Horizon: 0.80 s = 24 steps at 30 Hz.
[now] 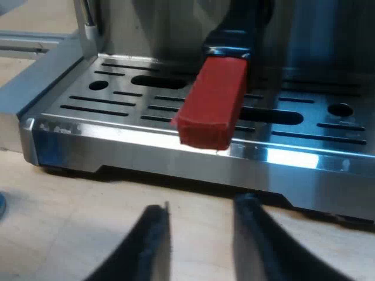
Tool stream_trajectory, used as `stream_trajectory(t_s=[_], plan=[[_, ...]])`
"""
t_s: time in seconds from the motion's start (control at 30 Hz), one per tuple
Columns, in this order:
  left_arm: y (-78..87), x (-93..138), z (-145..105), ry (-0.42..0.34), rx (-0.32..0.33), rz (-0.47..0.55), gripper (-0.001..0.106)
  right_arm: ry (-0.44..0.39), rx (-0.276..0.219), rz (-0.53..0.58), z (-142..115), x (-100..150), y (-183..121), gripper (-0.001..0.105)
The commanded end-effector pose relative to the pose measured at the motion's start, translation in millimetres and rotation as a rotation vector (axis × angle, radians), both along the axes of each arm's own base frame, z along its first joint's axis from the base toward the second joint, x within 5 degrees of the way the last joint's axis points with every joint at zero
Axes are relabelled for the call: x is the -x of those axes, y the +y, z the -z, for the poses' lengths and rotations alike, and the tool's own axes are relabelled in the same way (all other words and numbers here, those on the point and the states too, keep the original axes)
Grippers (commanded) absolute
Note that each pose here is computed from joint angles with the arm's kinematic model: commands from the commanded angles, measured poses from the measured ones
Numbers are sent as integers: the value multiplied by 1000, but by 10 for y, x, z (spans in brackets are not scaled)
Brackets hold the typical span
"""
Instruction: Grind coffee beans and then tamp
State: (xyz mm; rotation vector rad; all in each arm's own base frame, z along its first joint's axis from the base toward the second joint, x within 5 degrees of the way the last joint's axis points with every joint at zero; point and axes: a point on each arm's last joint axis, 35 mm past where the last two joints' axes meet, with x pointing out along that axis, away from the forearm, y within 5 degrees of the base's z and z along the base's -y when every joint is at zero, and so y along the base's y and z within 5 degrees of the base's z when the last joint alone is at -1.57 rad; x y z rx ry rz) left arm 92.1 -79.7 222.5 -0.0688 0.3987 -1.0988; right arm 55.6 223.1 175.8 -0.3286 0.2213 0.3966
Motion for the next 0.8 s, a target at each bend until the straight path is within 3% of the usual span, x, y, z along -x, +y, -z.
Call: stream_trajectory(t_s=[0.03, 0.37, 0.5, 0.8], plan=[[-10, 0, -29, -1, 22, 11, 77, -14, -40, 17, -8, -9, 35, 14], [-12, -2, -37, 4, 32, 7, 77, -47, -84, 82, -25, -57, 49, 12], [-13, -4, -42, 0, 35, 7, 77, -46, -128, 103, -30, -138, 65, 12], [-13, -4, -42, 0, 35, 7, 77, -31, -109, 108, 48, -211, 76, 12]])
